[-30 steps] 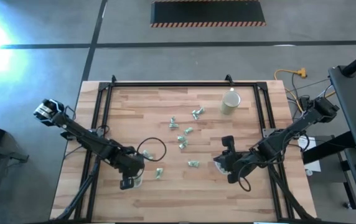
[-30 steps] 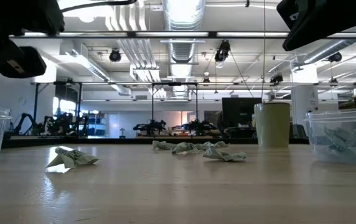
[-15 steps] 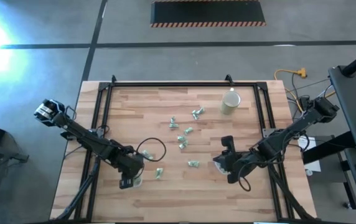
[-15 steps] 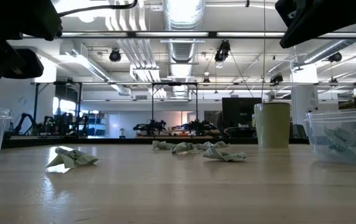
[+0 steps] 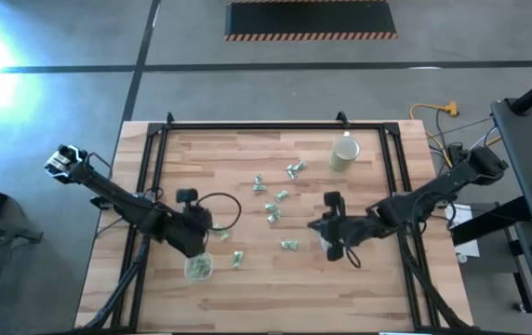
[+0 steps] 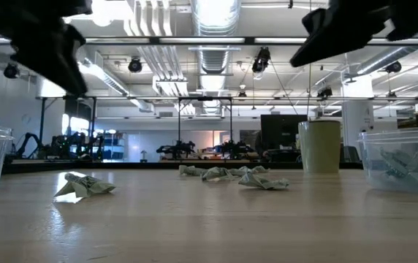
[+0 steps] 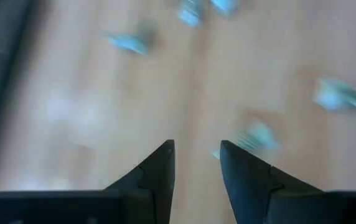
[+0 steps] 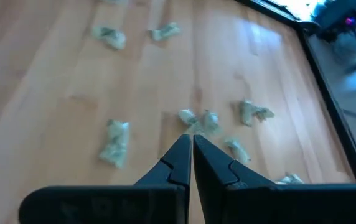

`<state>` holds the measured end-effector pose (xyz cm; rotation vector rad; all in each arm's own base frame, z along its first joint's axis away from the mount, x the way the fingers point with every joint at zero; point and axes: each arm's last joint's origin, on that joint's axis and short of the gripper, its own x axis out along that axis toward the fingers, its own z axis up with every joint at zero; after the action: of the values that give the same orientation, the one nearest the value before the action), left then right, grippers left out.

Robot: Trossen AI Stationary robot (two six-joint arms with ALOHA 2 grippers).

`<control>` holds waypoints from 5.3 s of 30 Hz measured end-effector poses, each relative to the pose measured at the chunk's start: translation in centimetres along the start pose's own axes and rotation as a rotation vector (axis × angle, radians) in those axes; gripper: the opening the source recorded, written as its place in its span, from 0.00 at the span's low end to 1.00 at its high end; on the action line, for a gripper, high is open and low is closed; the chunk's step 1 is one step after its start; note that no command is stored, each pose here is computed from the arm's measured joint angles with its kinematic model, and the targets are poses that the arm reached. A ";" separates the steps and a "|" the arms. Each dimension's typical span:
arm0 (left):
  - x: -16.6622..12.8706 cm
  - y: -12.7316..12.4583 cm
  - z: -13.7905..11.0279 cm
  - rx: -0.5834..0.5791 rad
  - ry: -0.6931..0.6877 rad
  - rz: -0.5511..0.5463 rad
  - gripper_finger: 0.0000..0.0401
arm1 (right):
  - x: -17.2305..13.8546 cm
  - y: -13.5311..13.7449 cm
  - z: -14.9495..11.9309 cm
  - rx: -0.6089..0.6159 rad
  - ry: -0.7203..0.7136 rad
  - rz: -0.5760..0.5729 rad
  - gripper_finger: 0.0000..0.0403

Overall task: Pick and place Stevia / Truvia into bins
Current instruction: Put the stevia packet into the right transparent container, then put the stevia packet into the left transparent container

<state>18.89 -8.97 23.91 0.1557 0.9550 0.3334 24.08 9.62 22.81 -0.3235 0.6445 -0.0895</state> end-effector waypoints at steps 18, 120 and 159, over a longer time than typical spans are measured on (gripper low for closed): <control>0.0 0.8 0.4 -0.017 -0.187 0.319 0.28 | 8.7 -0.6 -1.0 0.031 0.010 0.294 0.27; 0.3 0.7 0.2 -0.031 -0.203 0.327 0.28 | 0.5 1.5 -2.7 0.314 0.408 0.410 0.03; 0.3 0.7 0.3 -0.036 -0.207 0.325 0.28 | 0.0 1.2 -4.6 0.405 0.553 0.235 0.16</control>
<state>19.13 -8.21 24.00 0.3077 0.7174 0.6207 21.32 9.52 18.98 0.1812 1.1839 -0.0820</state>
